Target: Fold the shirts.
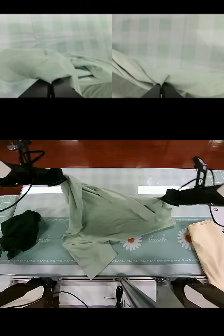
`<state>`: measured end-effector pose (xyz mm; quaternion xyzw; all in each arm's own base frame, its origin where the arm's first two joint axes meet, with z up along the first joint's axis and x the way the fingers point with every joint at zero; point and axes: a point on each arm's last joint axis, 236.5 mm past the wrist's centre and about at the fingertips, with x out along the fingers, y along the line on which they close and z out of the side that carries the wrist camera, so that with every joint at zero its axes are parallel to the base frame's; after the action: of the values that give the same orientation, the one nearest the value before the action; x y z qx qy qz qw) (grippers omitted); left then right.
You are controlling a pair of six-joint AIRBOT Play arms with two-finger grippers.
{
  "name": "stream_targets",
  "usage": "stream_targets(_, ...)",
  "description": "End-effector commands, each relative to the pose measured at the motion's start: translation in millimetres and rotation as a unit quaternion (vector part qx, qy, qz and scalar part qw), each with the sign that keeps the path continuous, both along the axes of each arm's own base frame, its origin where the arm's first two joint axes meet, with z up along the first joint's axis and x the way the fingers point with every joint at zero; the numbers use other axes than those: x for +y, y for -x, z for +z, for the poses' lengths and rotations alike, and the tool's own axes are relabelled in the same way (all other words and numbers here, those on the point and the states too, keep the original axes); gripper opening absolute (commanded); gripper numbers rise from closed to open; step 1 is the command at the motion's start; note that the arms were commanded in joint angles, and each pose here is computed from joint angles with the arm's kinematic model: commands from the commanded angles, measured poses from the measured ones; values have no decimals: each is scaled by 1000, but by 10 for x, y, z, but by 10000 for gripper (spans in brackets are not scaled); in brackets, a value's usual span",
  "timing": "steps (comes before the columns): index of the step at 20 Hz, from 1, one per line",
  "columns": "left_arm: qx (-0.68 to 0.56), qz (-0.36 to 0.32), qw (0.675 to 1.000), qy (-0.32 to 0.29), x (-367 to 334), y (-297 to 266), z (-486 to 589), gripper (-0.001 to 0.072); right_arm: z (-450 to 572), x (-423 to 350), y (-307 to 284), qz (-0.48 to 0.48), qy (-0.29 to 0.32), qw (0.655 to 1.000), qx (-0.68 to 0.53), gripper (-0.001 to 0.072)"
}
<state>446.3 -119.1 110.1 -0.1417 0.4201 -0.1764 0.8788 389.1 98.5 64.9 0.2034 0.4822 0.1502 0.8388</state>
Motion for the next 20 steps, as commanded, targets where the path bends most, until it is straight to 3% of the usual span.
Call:
stream_targets(1,27,7,999,25,-100,-235,-302,23,-325,-10,-717,-49,-77,996,10,18)
stream_targets(2,38,3,999,28,-144,-225,-372,48,-359,41,-882,-55,-101,993,17,19)
stream_targets(3,44,0,999,27,-160,-219,-420,216,-354,93,-1027,-60,-124,990,18,105)
stream_targets(4,49,-1,998,27,-168,-204,-438,588,-336,118,-1153,-60,-142,988,20,449)
stream_targets(5,62,-1,998,20,-121,-155,-463,705,-289,113,-1226,-54,-153,986,22,632)
stream_targets(8,163,-1,984,-73,480,261,-634,703,4,-282,-1201,-35,-157,987,26,636)
stream_targets(10,257,41,958,-117,1046,730,-811,703,-159,-774,-724,-6,-87,992,88,635)
stream_targets(12,310,72,943,-97,1266,1203,-1003,703,-474,-1344,-102,-24,-11,985,168,635)
stream_targets(13,336,84,934,-84,1299,1493,-1163,703,-605,-1530,120,-61,-6,982,178,635)
stream_targets(17,391,119,913,-7,1126,2435,-1758,703,-914,-1399,672,-154,-95,976,122,634)
stream_targets(20,324,193,917,128,871,2394,-1815,703,-858,-1129,730,-189,-157,967,70,634)
